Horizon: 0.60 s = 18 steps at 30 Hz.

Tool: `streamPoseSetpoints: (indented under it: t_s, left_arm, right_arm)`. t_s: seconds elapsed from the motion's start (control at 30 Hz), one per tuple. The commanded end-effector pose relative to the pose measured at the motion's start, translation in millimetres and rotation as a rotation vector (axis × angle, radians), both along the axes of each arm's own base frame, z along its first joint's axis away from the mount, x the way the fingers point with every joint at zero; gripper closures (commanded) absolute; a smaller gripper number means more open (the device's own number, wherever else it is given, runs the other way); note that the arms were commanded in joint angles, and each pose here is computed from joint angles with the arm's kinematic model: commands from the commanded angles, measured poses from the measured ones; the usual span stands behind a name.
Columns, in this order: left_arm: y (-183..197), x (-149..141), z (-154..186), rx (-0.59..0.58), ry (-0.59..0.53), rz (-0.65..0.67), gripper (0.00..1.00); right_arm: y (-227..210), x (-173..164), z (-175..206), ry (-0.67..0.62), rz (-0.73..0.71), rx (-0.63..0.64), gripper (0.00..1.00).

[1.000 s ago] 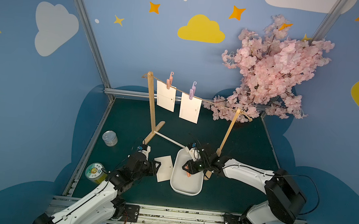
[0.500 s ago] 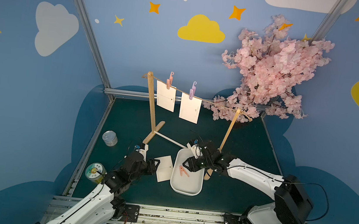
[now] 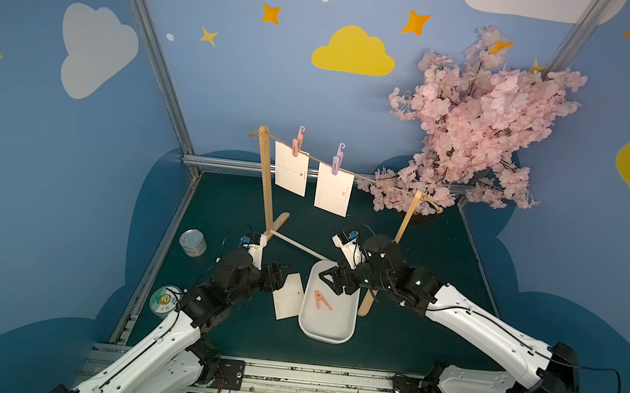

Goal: Remove the postcards from the strings
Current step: Place the clamp in the storage box.

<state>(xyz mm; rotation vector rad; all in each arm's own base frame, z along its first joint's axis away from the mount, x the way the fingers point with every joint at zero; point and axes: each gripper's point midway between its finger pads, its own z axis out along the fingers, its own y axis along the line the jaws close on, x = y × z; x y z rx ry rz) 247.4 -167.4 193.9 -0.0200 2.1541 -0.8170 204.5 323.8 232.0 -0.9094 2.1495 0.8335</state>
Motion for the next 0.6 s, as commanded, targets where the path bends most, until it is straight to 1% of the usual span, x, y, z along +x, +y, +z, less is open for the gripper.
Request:
streamPoseSetpoints:
  t_s: [0.0,0.13,0.3,0.47,0.57]
  left_arm:
    - [-8,8,32,-0.015,-0.091,-0.038,0.31]
    - [-20,24,65,-0.035,-0.177,-0.066,0.3]
    - [-39,43,103,-0.081,-0.243,-0.107,0.29]
    - [-52,57,139,-0.089,-0.282,-0.157,0.25]
    - [-59,66,160,-0.112,-0.304,-0.205,0.23]
  right_arm:
    - [7,-21,34,-0.037,0.106,0.047,0.22]
    - [6,-31,89,-0.122,0.148,0.126,0.21]
    - [1,-40,153,-0.182,0.181,0.205,0.21]
    - [1,-40,201,-0.226,0.201,0.235,0.2]
    - [1,-32,229,-0.247,0.193,0.256,0.19]
